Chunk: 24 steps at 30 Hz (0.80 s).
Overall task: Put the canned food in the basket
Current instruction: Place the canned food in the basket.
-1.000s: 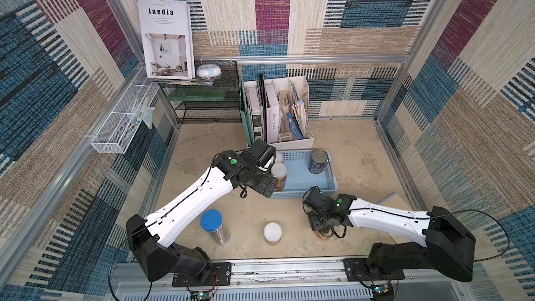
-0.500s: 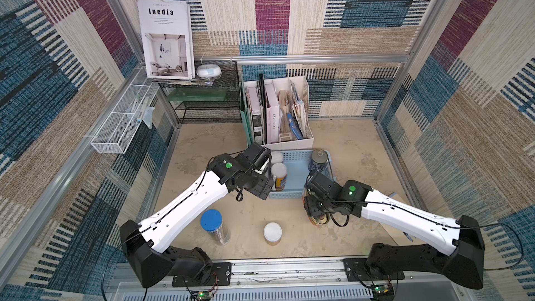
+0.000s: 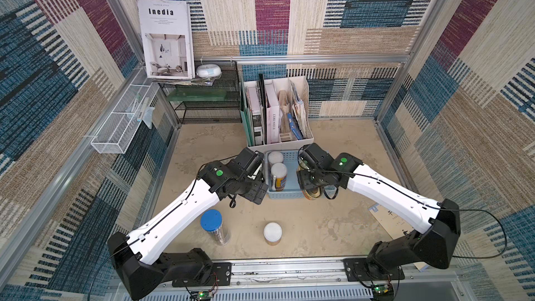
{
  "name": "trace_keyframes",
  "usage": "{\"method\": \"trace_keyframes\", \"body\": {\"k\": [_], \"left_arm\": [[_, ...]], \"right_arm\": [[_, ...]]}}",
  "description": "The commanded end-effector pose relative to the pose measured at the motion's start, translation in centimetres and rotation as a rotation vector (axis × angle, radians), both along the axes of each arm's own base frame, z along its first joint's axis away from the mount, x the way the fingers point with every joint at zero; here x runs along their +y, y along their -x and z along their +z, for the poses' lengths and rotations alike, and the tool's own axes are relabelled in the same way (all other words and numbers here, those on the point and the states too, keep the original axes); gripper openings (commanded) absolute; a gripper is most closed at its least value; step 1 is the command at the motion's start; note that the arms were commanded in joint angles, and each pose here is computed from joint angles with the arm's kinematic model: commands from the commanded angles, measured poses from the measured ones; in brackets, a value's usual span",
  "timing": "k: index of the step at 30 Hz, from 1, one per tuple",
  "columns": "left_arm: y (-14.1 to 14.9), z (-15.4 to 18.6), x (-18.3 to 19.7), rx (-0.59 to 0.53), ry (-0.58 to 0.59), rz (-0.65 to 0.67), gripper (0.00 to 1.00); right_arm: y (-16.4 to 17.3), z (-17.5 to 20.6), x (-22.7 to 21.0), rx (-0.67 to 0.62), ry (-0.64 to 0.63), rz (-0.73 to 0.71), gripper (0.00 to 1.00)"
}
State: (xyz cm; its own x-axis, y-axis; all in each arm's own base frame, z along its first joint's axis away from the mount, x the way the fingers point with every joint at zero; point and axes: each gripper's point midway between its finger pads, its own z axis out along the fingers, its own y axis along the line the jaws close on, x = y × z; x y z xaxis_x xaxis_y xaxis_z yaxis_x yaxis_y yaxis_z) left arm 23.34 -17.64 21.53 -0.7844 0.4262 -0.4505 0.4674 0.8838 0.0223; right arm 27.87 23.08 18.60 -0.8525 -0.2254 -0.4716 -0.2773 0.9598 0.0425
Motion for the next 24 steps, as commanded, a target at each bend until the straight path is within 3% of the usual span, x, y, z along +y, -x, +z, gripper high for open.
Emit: {"method": "trace_keyframes", "body": {"k": [1, 12, 17, 24], "left_arm": [[0.3, -0.1, -0.1, 0.007, 0.022, 0.004, 0.99], [1.7, -1.5, 0.3, 0.058, 0.037, 0.013, 0.99], [2.2, -1.8, 0.6, 0.063, 0.045, 0.018, 0.99], [2.9, -2.2, 0.8, 0.079, 0.056, 0.022, 0.98]], "right_arm": [[-2.1, -0.2, 0.3, -0.014, 0.007, 0.029, 0.71], [-7.7, -5.4, 2.1, 0.091, 0.059, 0.001, 0.7], [-8.6, -8.5, 1.5, 0.178, 0.094, -0.023, 0.7], [-9.9, -10.7, 1.6, 0.203, 0.084, -0.07, 0.7]]}}
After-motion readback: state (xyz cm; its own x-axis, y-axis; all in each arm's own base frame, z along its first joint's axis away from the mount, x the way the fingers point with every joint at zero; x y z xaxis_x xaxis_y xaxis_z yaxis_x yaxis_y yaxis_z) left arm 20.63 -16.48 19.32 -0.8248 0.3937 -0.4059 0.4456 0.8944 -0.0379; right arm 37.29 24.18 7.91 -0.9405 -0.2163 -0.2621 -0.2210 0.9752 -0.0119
